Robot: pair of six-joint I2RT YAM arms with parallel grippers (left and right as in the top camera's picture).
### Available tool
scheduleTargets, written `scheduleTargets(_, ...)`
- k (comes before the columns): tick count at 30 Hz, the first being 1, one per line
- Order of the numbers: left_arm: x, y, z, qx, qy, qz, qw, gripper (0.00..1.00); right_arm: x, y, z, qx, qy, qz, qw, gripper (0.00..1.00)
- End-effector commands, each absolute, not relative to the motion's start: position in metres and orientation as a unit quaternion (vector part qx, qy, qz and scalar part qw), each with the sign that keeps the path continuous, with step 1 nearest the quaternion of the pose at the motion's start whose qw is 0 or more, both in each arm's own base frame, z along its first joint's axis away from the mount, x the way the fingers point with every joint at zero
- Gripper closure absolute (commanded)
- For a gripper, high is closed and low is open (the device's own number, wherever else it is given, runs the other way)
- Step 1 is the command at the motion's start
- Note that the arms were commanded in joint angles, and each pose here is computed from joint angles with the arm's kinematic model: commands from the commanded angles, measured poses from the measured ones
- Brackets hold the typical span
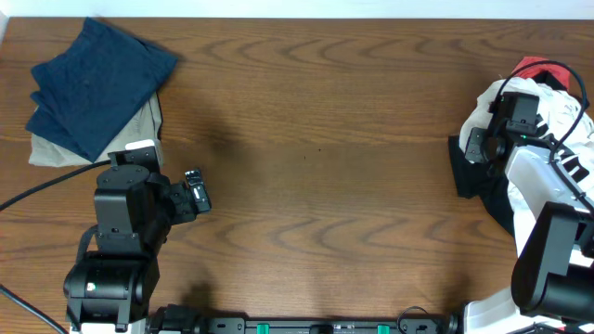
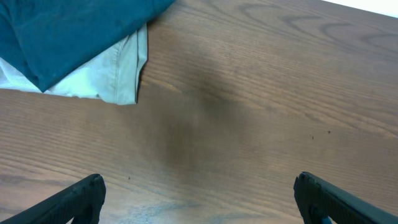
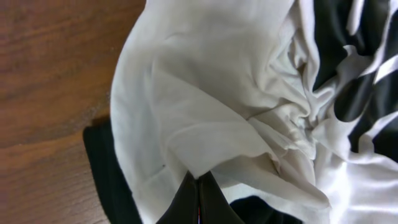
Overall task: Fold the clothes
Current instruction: 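Grasp the white T-shirt with the right gripper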
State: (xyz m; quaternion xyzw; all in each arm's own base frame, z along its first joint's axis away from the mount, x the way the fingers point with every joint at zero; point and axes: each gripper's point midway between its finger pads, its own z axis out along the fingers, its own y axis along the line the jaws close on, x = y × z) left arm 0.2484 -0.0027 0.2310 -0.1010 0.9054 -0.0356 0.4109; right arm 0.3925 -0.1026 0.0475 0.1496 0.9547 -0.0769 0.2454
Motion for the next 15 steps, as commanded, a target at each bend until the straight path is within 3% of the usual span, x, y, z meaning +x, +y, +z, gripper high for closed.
scheduleTargets(1, 0.249, -0.001, 0.239, -0.103, 0.901, -0.032, 0.419, 0.02, 0.419, -0.108, 0.128, 0.171, 0.922, -0.071, 0.341, 0.99)
scheduleTargets(5, 0.249, -0.001, 0.239, -0.103, 0.901, -0.032, 0.419, 0.02, 0.438, -0.095, 0.249, 0.132, 0.878, -0.038, 0.458, 0.99)
scheduleTargets(9, 0.249, -0.001, 0.239, -0.103, 0.901, -0.032, 0.419, 0.02, 0.433, -0.019, 0.352, -0.002, 0.834, 0.116, 0.539, 0.99)
scheduleTargets(12, 0.249, -0.001, 0.239, -0.103, 0.901, -0.032, 0.419, 0.02, 0.4, 0.064, 0.383, -0.148, 0.792, 0.273, 0.525, 0.99)
scheduleTargets(14, 0.249, -0.001, 0.239, -0.103, 0.901, -0.032, 0.419, 0.02, 0.385, 0.088, 0.377, -0.187, 0.791, 0.295, 0.502, 0.98)
scheduleTargets(15, 0.249, -0.001, 0.238, -0.103, 0.902, -0.032, 0.419, 0.02, 0.385, 0.089, 0.364, -0.174, 0.81, 0.278, 0.486, 0.87)
